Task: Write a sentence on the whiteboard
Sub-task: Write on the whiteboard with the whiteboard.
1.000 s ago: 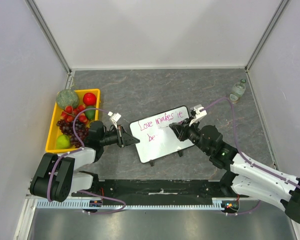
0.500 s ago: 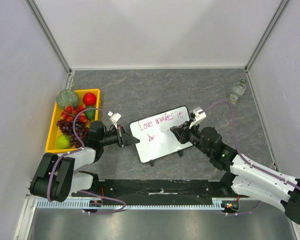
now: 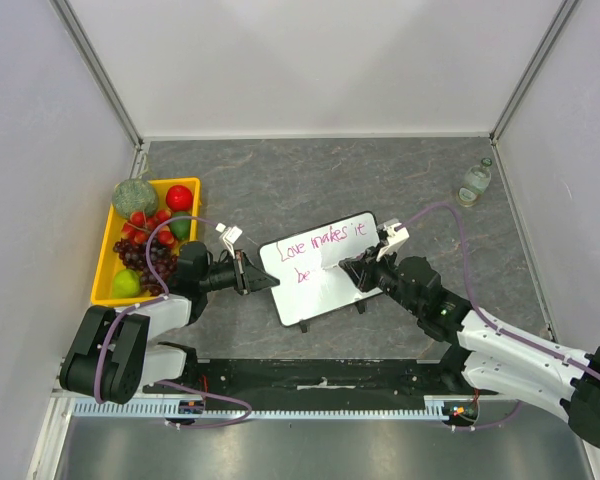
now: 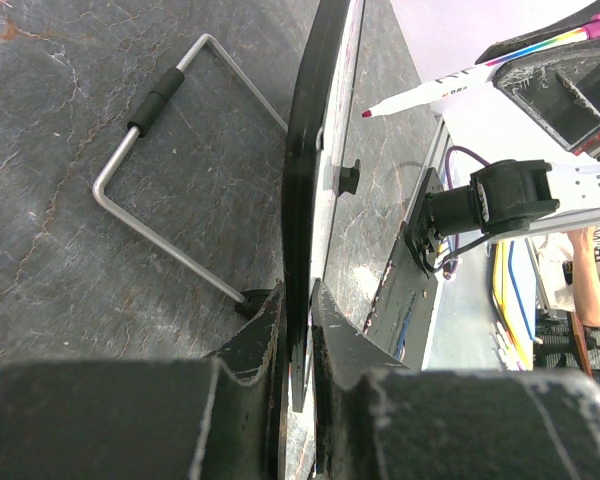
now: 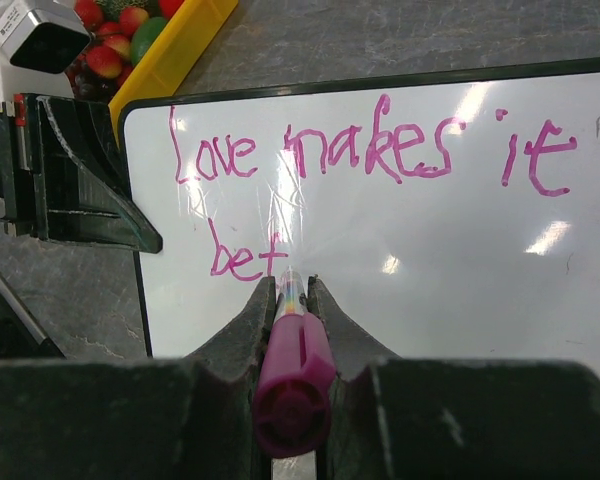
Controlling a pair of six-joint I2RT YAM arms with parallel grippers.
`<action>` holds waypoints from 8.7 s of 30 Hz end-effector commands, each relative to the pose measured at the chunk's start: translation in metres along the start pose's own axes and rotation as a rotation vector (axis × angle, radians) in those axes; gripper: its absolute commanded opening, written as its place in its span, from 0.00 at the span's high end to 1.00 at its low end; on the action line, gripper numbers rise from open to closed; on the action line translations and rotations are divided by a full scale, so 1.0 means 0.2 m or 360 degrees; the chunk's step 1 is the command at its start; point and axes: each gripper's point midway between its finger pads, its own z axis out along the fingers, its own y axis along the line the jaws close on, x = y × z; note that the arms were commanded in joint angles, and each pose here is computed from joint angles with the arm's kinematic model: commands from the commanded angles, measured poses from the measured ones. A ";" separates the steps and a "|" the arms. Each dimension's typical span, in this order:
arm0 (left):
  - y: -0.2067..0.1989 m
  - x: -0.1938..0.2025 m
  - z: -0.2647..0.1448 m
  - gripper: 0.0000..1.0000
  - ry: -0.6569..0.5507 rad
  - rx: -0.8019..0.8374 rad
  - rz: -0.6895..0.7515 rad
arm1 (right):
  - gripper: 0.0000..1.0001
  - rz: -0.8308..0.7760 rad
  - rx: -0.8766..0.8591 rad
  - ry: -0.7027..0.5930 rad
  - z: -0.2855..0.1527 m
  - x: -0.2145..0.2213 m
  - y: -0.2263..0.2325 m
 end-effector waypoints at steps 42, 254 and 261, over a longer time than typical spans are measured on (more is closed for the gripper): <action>-0.01 -0.05 0.01 0.98 -0.0031 0.0008 0.0089 | 1.00 -0.0004 0.0157 -0.0120 0.00 -0.12 -0.07; 0.00 -0.04 0.01 0.98 -0.0025 0.0004 0.0076 | 1.00 -0.0142 0.0297 0.0071 -0.05 0.05 -0.23; 0.00 -0.05 0.01 0.98 -0.0030 0.0002 0.0077 | 1.00 -0.0148 0.0306 0.0017 -0.04 -0.03 -0.21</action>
